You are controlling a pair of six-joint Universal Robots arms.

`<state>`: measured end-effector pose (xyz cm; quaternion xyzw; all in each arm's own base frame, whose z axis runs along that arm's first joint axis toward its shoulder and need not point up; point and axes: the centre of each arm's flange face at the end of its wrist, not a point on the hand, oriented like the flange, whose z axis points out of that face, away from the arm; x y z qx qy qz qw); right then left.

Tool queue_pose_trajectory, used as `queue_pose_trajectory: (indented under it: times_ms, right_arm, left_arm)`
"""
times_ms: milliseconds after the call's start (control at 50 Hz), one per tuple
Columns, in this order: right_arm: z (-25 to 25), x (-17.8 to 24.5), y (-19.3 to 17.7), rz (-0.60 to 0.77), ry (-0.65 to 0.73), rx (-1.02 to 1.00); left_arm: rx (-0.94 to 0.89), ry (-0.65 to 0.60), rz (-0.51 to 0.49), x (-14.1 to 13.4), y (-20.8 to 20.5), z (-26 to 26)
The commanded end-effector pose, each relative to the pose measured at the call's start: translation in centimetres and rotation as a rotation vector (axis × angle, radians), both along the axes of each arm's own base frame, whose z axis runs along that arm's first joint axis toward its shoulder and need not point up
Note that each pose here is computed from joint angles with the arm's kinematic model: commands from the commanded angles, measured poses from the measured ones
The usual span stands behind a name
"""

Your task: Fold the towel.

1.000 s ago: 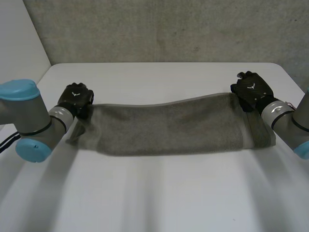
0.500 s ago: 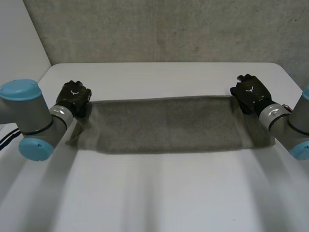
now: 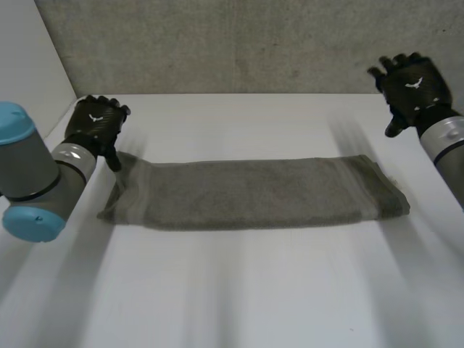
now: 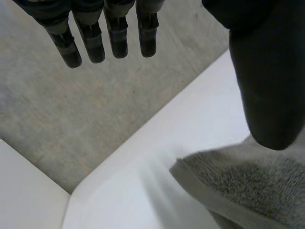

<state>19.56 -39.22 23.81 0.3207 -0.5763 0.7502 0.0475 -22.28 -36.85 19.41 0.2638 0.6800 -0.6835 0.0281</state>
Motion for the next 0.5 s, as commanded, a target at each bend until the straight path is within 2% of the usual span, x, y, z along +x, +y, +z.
queue_pose_trajectory:
  times_ms: [20, 180, 400, 500]
  right_arm:
    - [0.0, -1.7, 4.1, -0.022, -0.079, 0.125]
    - [-4.5, -3.1, 5.4, -0.064, -0.057, 0.347]
    - [-9.7, -3.4, 4.7, -0.020, 0.094, 0.421]
    - [-11.1, -3.7, 3.9, -0.026, 0.119, 0.422]
  left_arm:
    - [0.030, 0.101, 0.002, 0.8, 3.8, 2.0]
    - [0.090, 0.158, -0.001, 1.4, 7.2, 1.8]
    - [0.143, 0.151, 0.000, 1.6, 8.9, 0.4]
    - [0.147, 0.150, 0.001, 1.6, 8.9, 0.3]
